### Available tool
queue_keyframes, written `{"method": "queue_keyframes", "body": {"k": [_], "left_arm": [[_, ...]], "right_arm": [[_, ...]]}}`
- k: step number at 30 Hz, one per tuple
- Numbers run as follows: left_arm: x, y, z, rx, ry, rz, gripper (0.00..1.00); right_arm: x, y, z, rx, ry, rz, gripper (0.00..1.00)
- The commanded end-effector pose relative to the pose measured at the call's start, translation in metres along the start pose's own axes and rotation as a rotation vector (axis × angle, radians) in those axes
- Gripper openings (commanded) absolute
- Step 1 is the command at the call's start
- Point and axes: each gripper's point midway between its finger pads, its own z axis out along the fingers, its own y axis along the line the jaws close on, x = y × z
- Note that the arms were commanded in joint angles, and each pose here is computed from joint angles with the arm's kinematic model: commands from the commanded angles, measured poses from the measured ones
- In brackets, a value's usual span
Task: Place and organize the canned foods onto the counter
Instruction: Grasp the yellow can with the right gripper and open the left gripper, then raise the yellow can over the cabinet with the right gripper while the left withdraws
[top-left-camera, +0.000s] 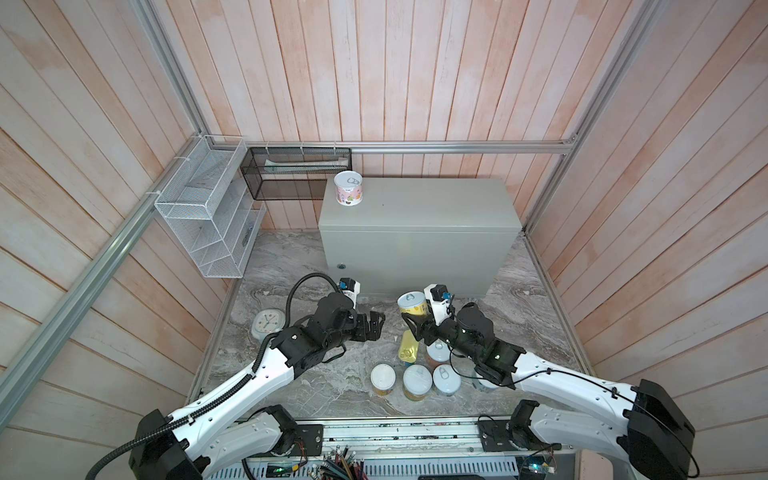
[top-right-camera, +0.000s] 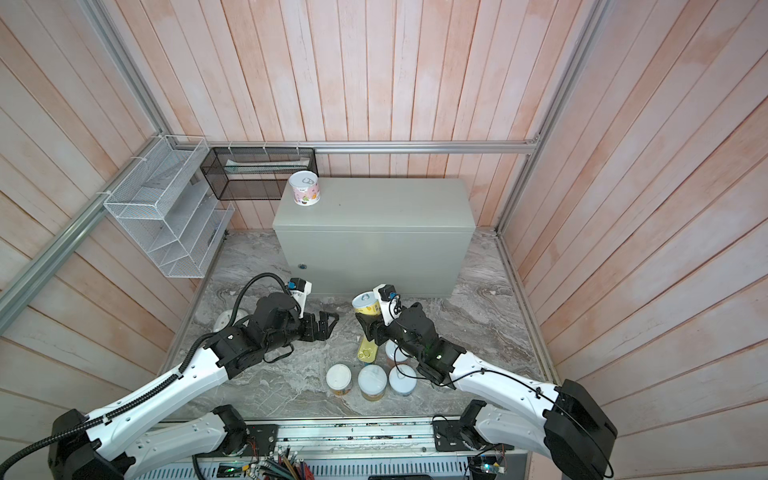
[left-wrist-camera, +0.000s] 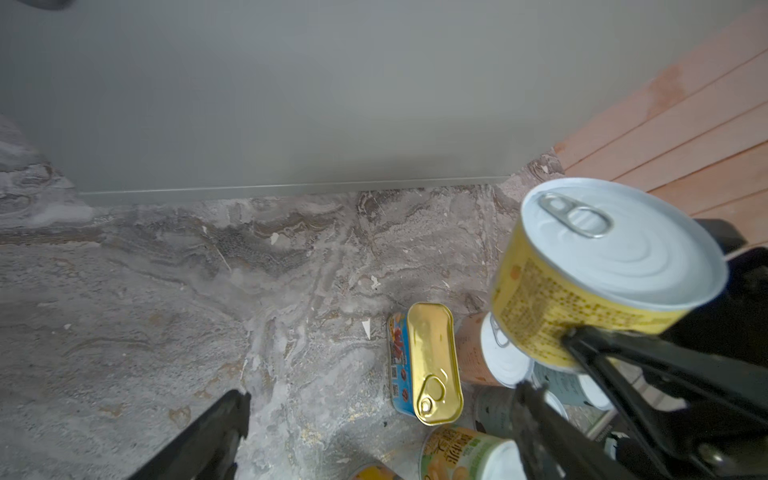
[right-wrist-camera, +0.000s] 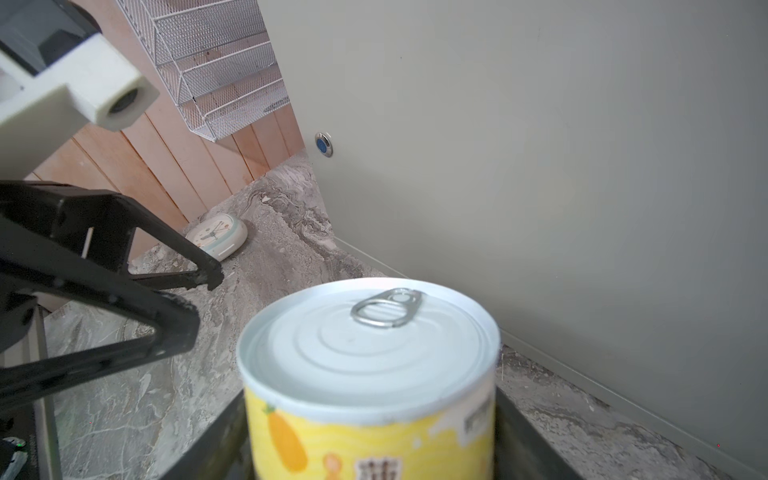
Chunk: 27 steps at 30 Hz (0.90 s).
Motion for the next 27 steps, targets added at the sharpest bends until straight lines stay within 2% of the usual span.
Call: {"method": "queue_keyframes", "body": {"k": [1, 7, 20, 27], "left_arm": [[-0.024, 0.011, -0.006, -0.058, -0.138, -0.016, 1.0], [-0.021, 0.028, -0.003, -0.126, -0.149, 0.017, 1.0], [0.021, 0.053, 0.004, -0.145, -0.115, -0.029, 1.0], [0.027, 0.058, 0.001, -0.148, -0.123, -0.034, 1.0]], "right_arm": [[-0.044, 0.004, -0.011, 0.0, -0.113, 0.033, 0.65], [-0.051, 0.006, -0.01, -0.004, -0.122, 0.069, 0.65], [-0.073, 0.019, -0.003, -0.054, -0.129, 0.086, 0.65], [-0.091, 0.029, -0.002, -0.097, -0.157, 0.094, 0.65]]}}
